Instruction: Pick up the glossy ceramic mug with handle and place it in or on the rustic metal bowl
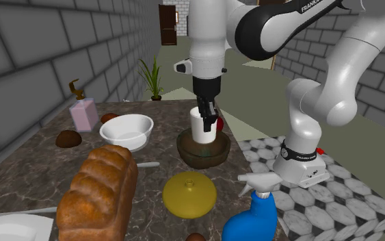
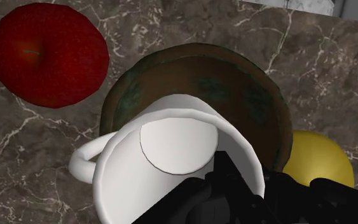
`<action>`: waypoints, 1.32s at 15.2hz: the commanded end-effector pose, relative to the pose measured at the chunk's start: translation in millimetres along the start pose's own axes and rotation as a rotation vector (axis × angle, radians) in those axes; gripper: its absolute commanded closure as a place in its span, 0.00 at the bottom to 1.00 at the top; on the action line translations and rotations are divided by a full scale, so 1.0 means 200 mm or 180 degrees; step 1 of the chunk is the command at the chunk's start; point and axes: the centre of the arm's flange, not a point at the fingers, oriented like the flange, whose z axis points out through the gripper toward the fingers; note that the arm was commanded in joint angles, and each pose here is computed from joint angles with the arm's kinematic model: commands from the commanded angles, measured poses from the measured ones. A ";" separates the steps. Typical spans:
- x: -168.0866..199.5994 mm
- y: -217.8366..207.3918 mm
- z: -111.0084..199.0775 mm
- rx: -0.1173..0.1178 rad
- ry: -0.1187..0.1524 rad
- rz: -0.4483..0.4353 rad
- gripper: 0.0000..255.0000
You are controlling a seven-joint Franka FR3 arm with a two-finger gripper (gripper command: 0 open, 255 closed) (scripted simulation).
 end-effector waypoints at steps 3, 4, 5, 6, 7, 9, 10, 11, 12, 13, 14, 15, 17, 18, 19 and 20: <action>0.00 0.00 0.00 0.0000 0.0001 0.0000 0.00; 0.00 0.00 0.00 0.0000 0.0001 0.0000 0.00; 0.00 0.00 0.00 0.0000 0.0001 0.0000 0.00; 0.00 0.00 0.00 0.0000 0.0001 0.0000 0.00; 0.00 0.00 0.00 0.0000 0.0001 0.0000 0.00; 0.00 0.00 -0.07 0.0000 0.0001 0.0000 0.00; 0.00 0.00 -0.13 0.0000 0.0001 0.0000 0.00; 0.00 0.00 -0.20 0.0000 0.0001 0.0000 0.00; 0.00 0.00 -0.25 0.0000 0.0001 0.0000 0.00; 0.00 0.00 -0.25 0.0000 0.0001 0.0000 0.00; 0.00 0.00 -0.25 0.0000 0.0001 0.0000 0.00; 0.00 0.00 -0.25 0.0000 0.0001 0.0000 0.00; 0.00 0.00 -0.25 0.0000 0.0001 0.0000 0.00; 0.00 0.00 -0.25 0.0000 0.0001 0.0000 0.00; 0.00 0.00 -0.25 0.0000 0.0001 0.0000 0.00; 0.00 0.00 -0.25 0.0000 0.0001 0.0000 0.00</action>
